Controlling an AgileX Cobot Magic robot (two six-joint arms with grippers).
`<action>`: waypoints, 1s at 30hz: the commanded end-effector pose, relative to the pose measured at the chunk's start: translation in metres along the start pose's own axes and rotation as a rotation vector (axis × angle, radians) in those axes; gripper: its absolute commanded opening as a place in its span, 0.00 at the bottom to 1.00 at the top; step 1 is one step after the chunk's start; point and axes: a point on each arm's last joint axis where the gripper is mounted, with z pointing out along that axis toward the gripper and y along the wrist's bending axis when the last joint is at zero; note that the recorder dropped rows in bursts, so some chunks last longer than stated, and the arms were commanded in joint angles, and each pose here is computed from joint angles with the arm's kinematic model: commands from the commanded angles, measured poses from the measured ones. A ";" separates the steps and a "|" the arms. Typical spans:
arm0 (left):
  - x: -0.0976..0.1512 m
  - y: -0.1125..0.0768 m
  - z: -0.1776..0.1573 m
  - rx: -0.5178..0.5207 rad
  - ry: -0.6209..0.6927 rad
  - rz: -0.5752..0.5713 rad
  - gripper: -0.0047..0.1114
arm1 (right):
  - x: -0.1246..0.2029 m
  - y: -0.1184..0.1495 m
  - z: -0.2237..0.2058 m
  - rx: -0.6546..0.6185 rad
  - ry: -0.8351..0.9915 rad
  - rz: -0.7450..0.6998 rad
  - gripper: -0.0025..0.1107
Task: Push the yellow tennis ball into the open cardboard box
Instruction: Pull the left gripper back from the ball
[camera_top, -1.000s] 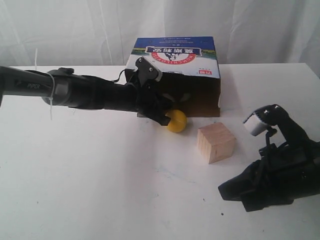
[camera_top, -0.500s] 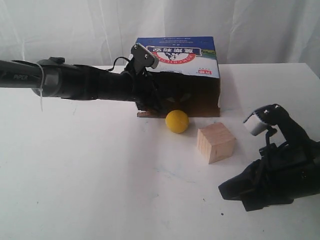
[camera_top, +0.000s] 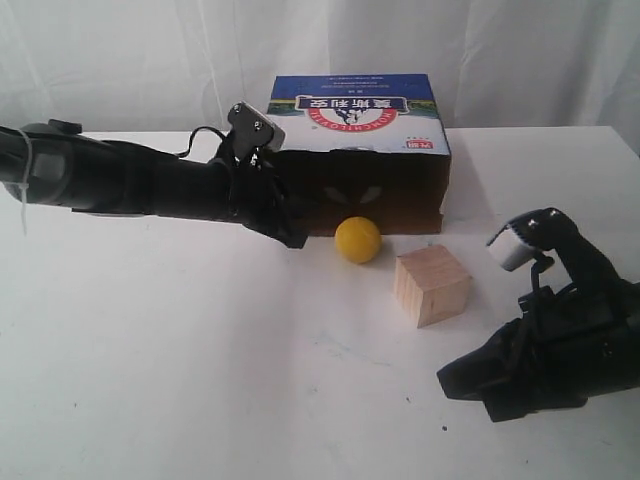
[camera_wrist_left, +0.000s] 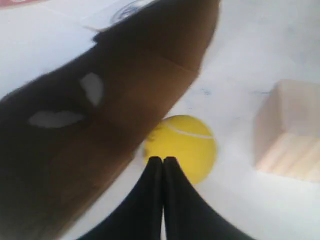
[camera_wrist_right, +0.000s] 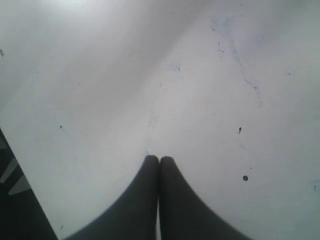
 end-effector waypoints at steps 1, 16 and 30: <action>-0.007 -0.033 -0.018 0.254 -0.081 0.034 0.04 | -0.001 0.000 -0.001 0.013 -0.007 -0.004 0.02; 0.037 -0.044 -0.001 0.413 -0.066 0.129 0.04 | -0.002 -0.003 -0.001 0.043 -0.021 0.004 0.02; 0.045 -0.049 0.040 0.273 0.065 0.189 0.04 | -0.002 -0.004 -0.001 0.051 -0.024 0.009 0.02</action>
